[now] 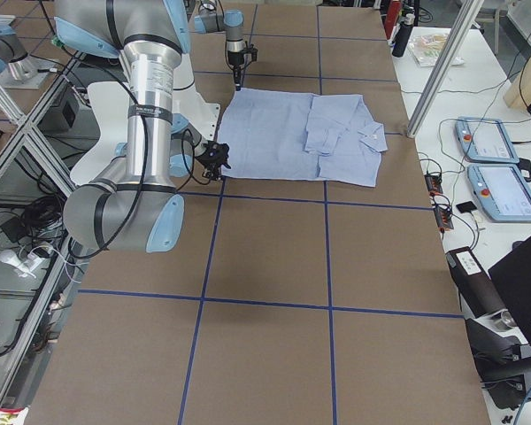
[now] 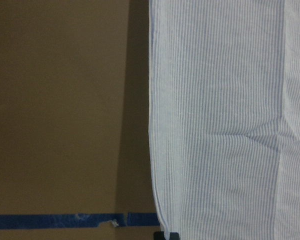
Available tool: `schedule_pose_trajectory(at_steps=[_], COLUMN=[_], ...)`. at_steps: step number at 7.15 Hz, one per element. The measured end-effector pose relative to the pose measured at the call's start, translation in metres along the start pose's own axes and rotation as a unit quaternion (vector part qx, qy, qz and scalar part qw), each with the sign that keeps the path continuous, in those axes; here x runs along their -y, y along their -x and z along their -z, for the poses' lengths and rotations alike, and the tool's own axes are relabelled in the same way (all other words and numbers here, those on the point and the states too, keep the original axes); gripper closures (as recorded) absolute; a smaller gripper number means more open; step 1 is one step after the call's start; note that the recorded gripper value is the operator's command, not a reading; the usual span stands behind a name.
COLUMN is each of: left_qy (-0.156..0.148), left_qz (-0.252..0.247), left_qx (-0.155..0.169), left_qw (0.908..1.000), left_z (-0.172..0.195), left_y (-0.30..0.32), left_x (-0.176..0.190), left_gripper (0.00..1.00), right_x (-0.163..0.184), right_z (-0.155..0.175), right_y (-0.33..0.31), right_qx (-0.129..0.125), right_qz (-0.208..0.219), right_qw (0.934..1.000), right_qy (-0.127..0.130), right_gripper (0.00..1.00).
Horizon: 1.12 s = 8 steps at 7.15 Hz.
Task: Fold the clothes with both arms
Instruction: 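Grasp the hem corners with both grippers and lift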
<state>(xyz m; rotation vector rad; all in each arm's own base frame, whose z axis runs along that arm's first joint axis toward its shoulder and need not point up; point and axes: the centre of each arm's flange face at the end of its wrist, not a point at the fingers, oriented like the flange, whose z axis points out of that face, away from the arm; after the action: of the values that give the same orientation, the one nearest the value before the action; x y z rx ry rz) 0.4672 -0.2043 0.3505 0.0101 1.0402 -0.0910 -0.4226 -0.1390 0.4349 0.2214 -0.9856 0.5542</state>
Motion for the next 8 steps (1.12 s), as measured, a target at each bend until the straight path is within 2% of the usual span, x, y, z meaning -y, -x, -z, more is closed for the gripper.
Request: schedule_pose_trajectory(at_steps=[3,4,5,8], left_qy=[0.000,0.000,0.000,0.000], left_qz=[0.000,0.000,0.000,0.000], left_qx=[0.000,0.000,0.000,0.000], left_qw=[1.0000,1.0000,1.0000,1.0000], left_z=[0.000,0.000,0.000,0.000], left_y=[0.000,0.000,0.000,0.000], left_x=[0.000,0.000,0.000,0.000], left_gripper=[1.00,1.00,1.00,1.00], right_x=[-0.013,-0.016,-0.019,-0.019], right_z=[-0.002,-0.002,-0.002,0.002], right_y=[0.004,0.004,0.004,0.009], right_qx=[-0.002,-0.005,-0.005,0.001], right_qz=[0.009,0.013,0.016,0.008], right_qw=[1.0000,0.9999,0.9999,1.0000], right_qy=[-0.001,-0.001,-0.001,-0.002], right_gripper=[0.61,0.73,1.00,1.00])
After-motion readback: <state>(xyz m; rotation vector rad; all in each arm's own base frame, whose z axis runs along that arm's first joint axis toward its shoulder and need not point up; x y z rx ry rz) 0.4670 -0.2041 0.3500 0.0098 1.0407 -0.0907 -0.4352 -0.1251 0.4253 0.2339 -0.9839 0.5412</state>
